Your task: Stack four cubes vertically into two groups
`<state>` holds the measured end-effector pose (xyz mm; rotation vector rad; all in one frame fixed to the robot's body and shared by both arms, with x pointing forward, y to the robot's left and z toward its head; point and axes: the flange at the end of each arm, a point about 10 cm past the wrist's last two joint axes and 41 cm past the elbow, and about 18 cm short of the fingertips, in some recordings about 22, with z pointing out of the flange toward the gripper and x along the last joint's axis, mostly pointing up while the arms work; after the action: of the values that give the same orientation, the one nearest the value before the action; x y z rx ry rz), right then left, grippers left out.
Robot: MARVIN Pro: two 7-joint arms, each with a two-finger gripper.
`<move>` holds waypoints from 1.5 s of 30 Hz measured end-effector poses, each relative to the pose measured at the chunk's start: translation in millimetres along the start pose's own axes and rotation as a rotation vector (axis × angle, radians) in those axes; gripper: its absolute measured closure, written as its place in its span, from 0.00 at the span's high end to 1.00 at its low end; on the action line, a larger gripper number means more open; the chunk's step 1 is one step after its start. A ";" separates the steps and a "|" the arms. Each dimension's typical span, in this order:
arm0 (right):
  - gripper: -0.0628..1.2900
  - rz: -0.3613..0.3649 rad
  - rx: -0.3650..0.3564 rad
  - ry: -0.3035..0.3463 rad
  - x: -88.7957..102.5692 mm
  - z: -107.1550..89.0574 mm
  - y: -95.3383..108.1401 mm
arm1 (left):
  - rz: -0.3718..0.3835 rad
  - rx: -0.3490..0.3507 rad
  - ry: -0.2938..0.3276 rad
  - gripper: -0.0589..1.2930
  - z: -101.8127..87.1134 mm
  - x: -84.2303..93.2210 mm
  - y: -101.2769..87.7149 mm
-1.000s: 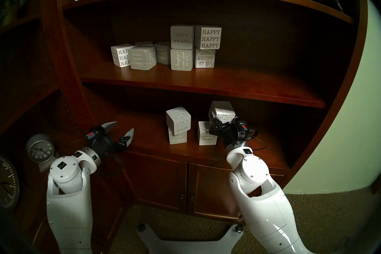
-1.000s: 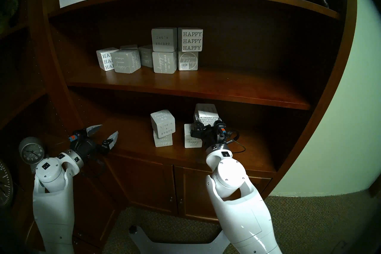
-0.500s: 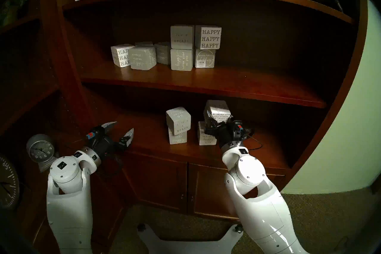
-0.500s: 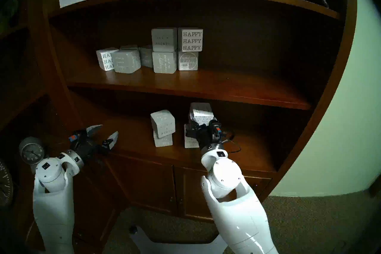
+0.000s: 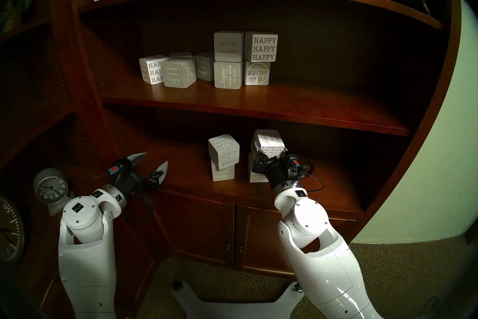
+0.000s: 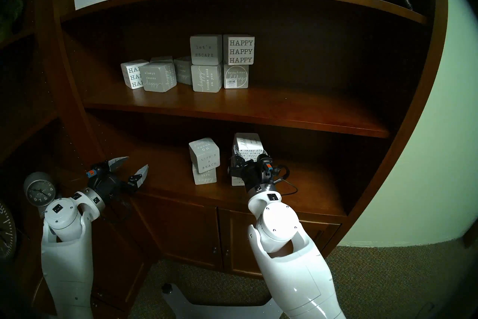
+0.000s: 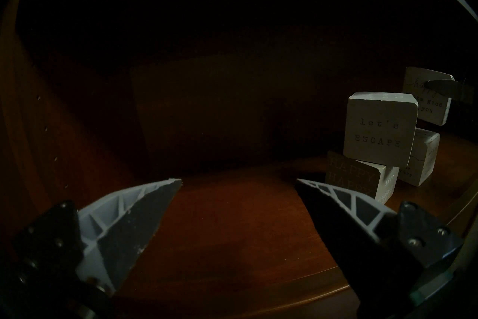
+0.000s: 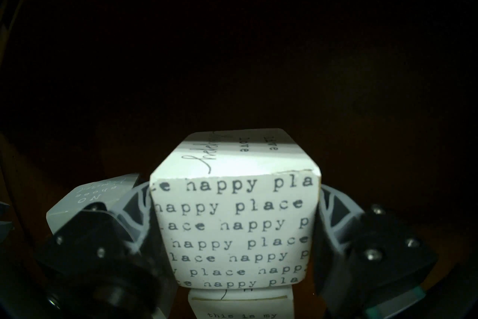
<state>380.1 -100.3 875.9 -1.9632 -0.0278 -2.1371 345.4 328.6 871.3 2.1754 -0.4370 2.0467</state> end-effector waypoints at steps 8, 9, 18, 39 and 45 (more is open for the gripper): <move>0.63 -0.004 -0.003 -0.014 -6.0 0.2 1.1 | 0.000 0.000 0.000 0.95 0.0 0.0 0.0; 0.63 -0.004 -0.003 -0.015 -6.4 0.2 1.2 | 0.000 0.000 0.000 0.95 0.0 0.0 0.0; 0.65 0.010 -0.002 -0.026 -10.0 0.7 1.1 | 0.000 0.000 0.000 0.95 0.0 0.0 0.0; 0.91 0.020 -0.005 -0.034 -14.5 6.3 0.9 | 0.000 0.000 0.000 0.95 0.0 0.0 0.0; 0.92 0.017 -0.003 -0.034 -15.1 8.2 -0.3 | 0.000 0.000 0.000 0.95 0.0 0.0 0.0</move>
<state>389.2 -96.1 861.8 -1.9945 -0.0136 -2.0936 345.4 328.6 871.3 2.1756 -0.4369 2.0469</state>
